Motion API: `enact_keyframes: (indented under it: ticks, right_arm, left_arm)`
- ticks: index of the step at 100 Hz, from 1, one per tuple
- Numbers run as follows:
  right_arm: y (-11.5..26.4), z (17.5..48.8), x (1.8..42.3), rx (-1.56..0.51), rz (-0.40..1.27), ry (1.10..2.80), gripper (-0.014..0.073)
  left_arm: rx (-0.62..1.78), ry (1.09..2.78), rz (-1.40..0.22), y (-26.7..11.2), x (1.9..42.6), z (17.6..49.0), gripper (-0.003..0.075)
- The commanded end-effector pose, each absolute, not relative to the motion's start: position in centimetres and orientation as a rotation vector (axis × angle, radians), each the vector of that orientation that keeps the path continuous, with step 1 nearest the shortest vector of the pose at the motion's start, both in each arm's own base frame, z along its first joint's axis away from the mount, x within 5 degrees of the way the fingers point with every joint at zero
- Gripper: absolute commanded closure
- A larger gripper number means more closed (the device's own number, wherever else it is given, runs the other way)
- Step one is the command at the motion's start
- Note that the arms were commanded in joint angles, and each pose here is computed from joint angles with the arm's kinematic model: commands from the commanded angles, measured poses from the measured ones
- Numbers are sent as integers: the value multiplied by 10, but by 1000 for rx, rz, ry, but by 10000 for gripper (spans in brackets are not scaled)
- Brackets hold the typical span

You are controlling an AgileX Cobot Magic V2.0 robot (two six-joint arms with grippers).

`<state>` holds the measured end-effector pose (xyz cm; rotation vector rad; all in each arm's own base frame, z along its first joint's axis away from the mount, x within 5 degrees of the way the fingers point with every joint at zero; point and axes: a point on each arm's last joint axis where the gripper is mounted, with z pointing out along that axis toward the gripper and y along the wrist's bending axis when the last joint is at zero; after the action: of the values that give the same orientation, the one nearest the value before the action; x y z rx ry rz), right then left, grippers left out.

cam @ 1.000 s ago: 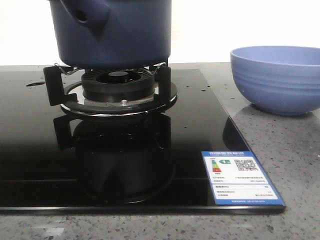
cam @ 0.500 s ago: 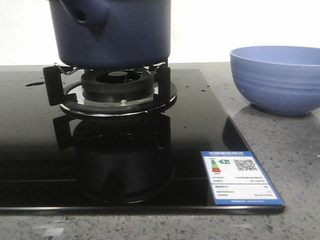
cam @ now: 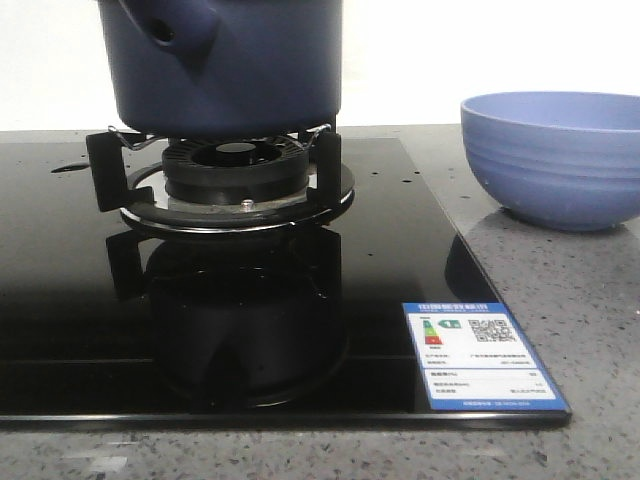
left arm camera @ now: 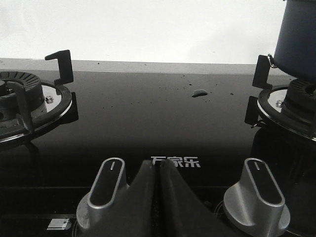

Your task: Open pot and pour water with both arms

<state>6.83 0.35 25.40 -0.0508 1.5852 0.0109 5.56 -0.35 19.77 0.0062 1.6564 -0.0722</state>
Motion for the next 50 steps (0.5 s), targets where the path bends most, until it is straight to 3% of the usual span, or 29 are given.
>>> enact_keyframes:
  ticks: [1,30,50]
  right_arm:
    - [0,264,69,-29,-41,1473,657]
    - [0,202,61,-38,-45,1522,657]
    - [-1,194,56,-68,-81,1584,657]
  left_arm:
    - [-10,1596,-92,-3,55,194,741]
    - [-10,1596,-92,-3,55,194,741]
    - [-10,1596,-92,-3,55,194,741]
